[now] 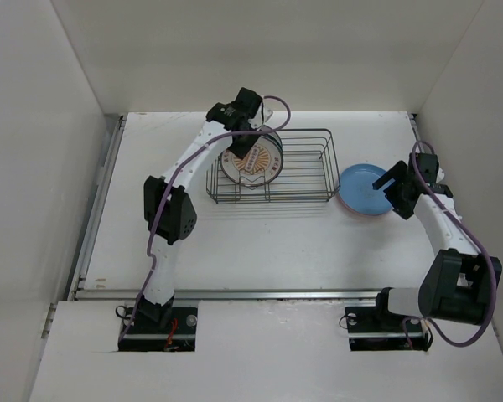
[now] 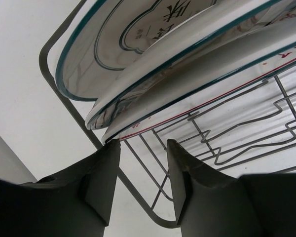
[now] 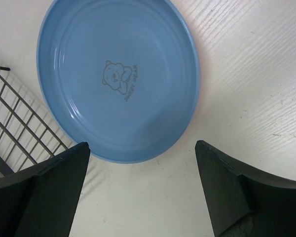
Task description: Unload the plates from the dish rack
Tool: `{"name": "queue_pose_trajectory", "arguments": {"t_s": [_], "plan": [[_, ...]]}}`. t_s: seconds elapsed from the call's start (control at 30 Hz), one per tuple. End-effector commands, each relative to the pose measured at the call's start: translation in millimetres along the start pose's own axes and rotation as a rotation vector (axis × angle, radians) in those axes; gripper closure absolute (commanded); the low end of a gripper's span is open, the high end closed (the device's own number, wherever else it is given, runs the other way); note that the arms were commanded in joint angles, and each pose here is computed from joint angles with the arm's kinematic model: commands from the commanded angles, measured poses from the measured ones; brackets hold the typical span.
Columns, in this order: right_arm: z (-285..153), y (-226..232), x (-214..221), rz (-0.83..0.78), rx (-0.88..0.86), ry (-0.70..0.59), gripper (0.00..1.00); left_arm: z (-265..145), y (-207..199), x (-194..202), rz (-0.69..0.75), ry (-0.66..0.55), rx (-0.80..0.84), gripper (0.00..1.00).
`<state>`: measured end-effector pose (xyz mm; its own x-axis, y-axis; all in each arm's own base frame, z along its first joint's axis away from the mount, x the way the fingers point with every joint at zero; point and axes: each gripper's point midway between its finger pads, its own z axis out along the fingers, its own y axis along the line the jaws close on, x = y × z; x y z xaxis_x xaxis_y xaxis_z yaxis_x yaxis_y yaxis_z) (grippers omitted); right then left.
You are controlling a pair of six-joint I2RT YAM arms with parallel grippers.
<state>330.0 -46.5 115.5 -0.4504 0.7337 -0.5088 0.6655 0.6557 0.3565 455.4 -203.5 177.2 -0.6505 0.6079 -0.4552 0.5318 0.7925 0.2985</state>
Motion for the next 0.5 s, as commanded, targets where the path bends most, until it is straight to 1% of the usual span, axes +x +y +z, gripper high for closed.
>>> {"name": "queue_pose_trajectory", "arguments": {"t_s": [0.0,0.07,0.1,0.17,0.27,0.3,0.37,0.43,0.47], "plan": [[-12,13,-19,-0.025,-0.036,-0.071,0.07,-44,33,-26,-0.061,-0.144,-0.107,0.59],[-12,17,-18,-0.031,-0.047,-0.075,0.07,-51,35,-28,-0.053,-0.154,-0.11,0.58],[-12,17,-18,-0.031,-0.047,-0.075,0.07,-56,38,-32,-0.058,-0.172,-0.114,0.55],[-10,16,-17,-0.032,-0.041,-0.068,0.07,-58,38,-33,-0.058,-0.172,-0.114,0.53],[-10,16,-16,-0.041,-0.048,-0.062,0.07,-53,38,-32,-0.036,-0.168,-0.115,0.46],[-10,16,-16,-0.041,-0.048,-0.062,0.07,-51,36,-33,-0.027,-0.173,-0.108,0.46],[-10,16,-16,-0.041,-0.048,-0.062,0.07,-36,28,-28,-0.005,-0.14,-0.077,0.46],[-10,15,-17,-0.05,-0.041,-0.068,0.07,-25,16,-17,0.012,-0.092,-0.023,0.5],[-10,15,-17,-0.05,-0.041,-0.068,0.07,-18,12,-14,0.018,-0.071,-0.007,0.54]]}}
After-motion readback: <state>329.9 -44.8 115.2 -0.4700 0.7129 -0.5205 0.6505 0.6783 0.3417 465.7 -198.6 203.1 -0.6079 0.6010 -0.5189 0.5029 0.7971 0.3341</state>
